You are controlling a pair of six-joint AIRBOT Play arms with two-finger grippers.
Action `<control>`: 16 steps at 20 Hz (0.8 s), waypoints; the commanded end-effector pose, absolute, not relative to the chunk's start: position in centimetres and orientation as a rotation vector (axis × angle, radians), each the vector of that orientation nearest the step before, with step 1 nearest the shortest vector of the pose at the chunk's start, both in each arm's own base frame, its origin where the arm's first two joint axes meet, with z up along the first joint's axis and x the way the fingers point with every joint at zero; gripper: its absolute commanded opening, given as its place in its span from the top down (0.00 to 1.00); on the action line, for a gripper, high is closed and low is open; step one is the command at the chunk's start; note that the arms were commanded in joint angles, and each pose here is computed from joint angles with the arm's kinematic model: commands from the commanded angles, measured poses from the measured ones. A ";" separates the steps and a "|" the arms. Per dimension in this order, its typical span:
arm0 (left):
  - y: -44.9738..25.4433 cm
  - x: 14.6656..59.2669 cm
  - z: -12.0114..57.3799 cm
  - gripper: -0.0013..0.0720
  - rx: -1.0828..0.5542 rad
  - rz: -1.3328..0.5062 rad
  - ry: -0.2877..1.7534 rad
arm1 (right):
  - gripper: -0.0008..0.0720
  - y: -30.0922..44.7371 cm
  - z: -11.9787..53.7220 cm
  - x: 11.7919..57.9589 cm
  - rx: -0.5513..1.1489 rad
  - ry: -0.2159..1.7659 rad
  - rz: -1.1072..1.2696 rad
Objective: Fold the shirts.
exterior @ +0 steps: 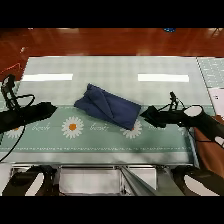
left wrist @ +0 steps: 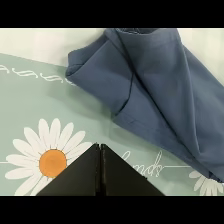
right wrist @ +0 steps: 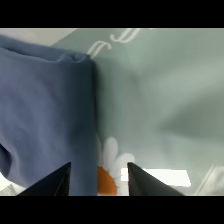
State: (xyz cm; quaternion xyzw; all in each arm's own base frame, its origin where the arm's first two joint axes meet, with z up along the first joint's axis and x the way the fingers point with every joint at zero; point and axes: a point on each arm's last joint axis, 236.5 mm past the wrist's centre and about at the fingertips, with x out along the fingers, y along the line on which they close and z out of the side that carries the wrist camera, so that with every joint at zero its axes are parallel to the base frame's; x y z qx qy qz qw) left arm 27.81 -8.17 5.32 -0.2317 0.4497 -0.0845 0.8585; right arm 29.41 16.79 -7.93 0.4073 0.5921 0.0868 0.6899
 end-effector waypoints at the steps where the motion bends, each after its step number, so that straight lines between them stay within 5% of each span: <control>1: -8.2 27.8 5.2 0.96 -0.487 -0.178 0.947 | 0.41 19.6 -9.4 30.3 0.930 1.375 0.237; 7: -8.2 27.8 5.3 0.95 -0.487 -0.178 0.946 | 0.49 24.1 -10.1 32.2 0.862 1.443 0.346; 10: -8.2 27.8 5.3 0.96 -0.487 -0.178 0.946 | 0.96 28.1 -7.6 33.5 0.757 1.422 0.537; 16: -8.2 27.8 5.3 0.96 -0.487 -0.178 0.946 | 0.96 32.5 3.8 39.4 0.517 1.217 0.728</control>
